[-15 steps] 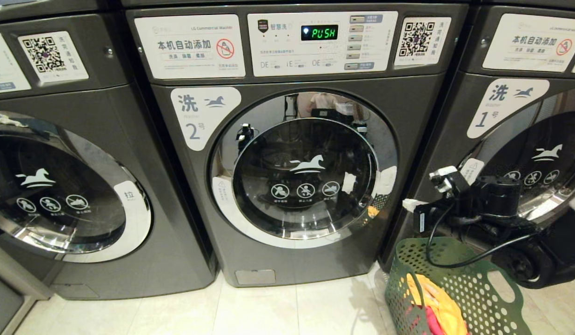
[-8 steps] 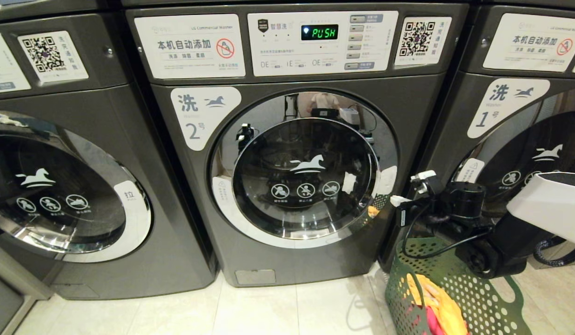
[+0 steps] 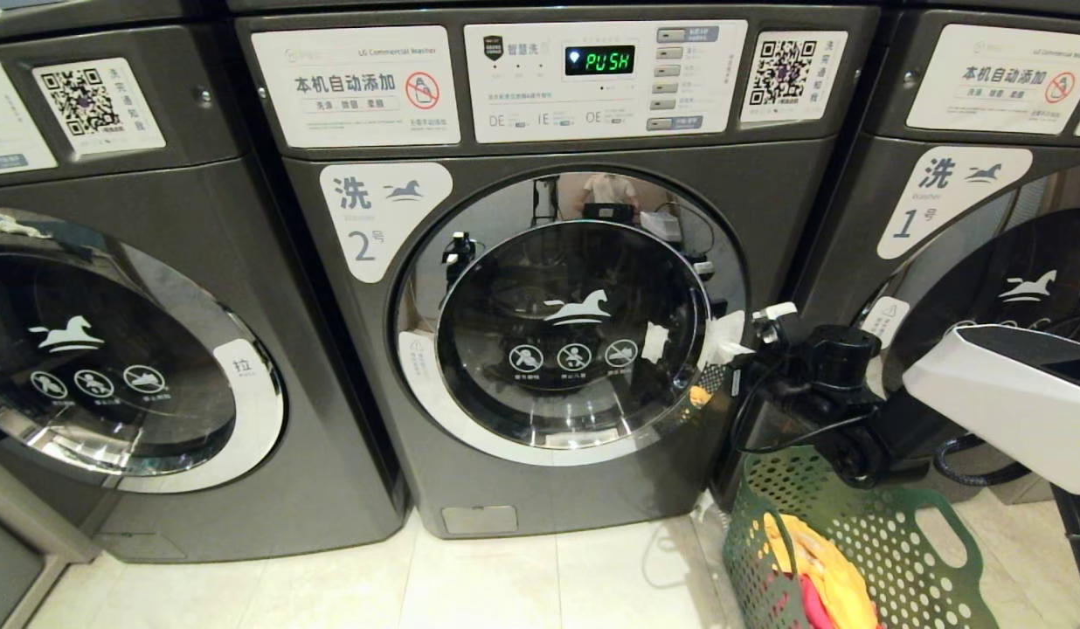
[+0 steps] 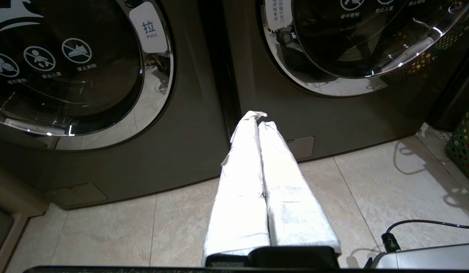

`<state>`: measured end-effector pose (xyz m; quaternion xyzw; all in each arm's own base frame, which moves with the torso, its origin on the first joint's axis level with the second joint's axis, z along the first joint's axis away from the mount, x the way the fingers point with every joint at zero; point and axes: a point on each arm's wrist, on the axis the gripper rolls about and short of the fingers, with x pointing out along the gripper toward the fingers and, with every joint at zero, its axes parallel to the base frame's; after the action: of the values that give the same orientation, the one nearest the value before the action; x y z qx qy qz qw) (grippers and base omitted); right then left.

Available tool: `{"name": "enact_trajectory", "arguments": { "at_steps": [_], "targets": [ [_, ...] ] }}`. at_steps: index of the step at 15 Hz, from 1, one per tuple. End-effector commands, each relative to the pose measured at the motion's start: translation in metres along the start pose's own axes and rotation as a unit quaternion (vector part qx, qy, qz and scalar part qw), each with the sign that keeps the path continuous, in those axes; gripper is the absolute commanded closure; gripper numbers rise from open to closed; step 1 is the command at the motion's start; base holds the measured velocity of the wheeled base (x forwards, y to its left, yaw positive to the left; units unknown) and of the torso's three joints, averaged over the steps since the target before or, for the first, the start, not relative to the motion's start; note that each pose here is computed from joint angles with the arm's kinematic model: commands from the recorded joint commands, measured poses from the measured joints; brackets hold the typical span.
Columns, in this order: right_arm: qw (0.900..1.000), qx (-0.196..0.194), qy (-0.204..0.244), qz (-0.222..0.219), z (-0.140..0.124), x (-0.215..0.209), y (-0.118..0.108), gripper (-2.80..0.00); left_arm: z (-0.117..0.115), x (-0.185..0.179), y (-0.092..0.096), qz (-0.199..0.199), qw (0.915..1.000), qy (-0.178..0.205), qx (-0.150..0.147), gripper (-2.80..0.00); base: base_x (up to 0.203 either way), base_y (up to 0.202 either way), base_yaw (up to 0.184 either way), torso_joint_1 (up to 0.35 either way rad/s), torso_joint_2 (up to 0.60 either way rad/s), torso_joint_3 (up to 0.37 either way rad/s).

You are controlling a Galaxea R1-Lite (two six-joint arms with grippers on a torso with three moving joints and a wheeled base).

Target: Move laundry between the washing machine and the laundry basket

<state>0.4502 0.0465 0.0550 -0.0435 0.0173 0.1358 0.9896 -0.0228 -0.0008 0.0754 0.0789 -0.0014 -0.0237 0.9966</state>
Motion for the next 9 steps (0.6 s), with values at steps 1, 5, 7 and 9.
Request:
{"name": "enact_trajectory", "arguments": {
  "at_steps": [1,5,7,9],
  "targets": [
    [1.0,-0.004,-0.02,-0.001,-0.008,0.02,-0.002,0.0,0.0,0.0,0.0,0.0,1.0,0.0,0.001,0.0,0.0,0.0,0.0,0.0,0.0,0.0],
    [0.999,-0.007,-0.035,-0.003,-0.008,0.044,-0.007,0.0,0.0,0.0,0.0,-0.001,1.0,-0.001,0.002,0.0,0.0,0.0,0.0,0.0,0.0,0.0],
    [1.0,-0.006,-0.029,-0.002,-0.004,0.043,-0.006,0.0,0.0,0.0,0.0,-0.001,1.0,-0.001,0.002,0.0,0.0,0.0,0.0,0.0,0.0,0.0],
    [1.0,-0.003,-0.006,0.003,0.016,0.02,-0.002,0.0,0.0,0.0,0.0,0.001,1.0,0.0,0.0,0.0,0.0,0.0,0.0,0.0,0.0,0.0]
  ]
}}
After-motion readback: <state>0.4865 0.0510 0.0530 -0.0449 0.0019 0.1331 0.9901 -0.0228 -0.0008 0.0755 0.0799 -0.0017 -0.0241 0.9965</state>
